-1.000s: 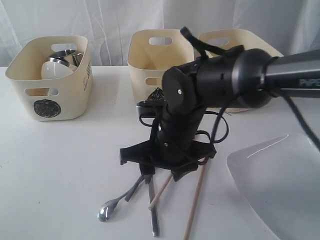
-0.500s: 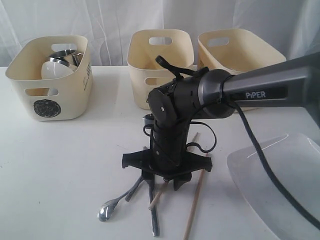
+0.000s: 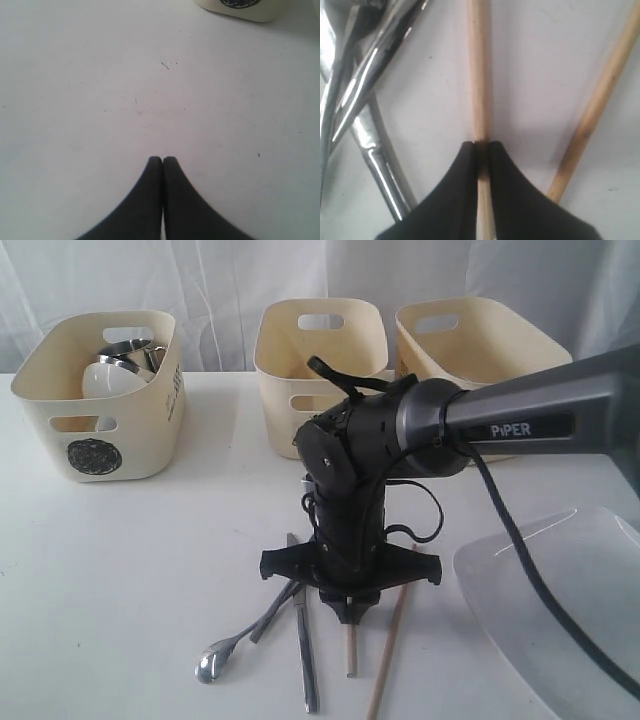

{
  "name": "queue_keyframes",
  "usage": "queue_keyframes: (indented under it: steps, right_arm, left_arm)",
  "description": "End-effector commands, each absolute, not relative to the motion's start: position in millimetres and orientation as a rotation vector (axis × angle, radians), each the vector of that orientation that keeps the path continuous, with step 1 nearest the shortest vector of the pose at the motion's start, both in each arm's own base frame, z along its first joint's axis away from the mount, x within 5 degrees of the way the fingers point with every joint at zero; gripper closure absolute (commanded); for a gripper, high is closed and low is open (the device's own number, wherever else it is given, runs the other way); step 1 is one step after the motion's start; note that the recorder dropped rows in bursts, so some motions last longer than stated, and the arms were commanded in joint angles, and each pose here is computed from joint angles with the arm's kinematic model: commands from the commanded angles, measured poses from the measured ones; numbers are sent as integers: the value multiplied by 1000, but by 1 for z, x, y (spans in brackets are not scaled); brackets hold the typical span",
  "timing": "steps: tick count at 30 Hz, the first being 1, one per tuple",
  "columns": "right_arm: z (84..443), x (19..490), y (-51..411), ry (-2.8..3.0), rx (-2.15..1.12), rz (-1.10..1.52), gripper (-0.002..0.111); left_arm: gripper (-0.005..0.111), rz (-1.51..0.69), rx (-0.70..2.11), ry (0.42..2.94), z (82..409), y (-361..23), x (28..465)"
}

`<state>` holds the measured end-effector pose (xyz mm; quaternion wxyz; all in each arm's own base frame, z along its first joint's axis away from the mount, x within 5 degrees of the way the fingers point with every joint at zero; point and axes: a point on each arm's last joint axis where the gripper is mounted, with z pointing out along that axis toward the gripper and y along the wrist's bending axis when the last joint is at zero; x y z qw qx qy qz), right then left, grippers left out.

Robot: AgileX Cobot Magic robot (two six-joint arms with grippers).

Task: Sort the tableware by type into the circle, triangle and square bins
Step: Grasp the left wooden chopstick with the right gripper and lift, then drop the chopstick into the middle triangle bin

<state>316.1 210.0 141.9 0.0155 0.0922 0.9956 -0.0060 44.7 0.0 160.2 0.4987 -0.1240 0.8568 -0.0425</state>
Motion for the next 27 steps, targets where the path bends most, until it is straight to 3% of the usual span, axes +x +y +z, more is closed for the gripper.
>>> queue_keyframes:
  steps: [1,8,15,19,22,27]
  right_arm:
    - [161,316,204,3059,89,-98,108]
    - [221,306,190,2928,-356,-120,108]
    - [300,286,178,2637,-461,54,108]
    - [346,304,165,2352,-373,156,108]
    - [358,335,143,2201,-261,183,108]
    - [336,390,126,2053,-222,212,108]
  left_arm:
    - [106,-121,-314,2134,153,-2,42]
    - [106,-121,-314,2134,153,-2,42]
    - [106,-121,-314,2134,153,-2,42]
    - [106,-121,-314,2134,153,-2,42]
    - [106,-121,-314,2134,153,-2,42]
    - [106,-121,-314,2134,153,-2,42]
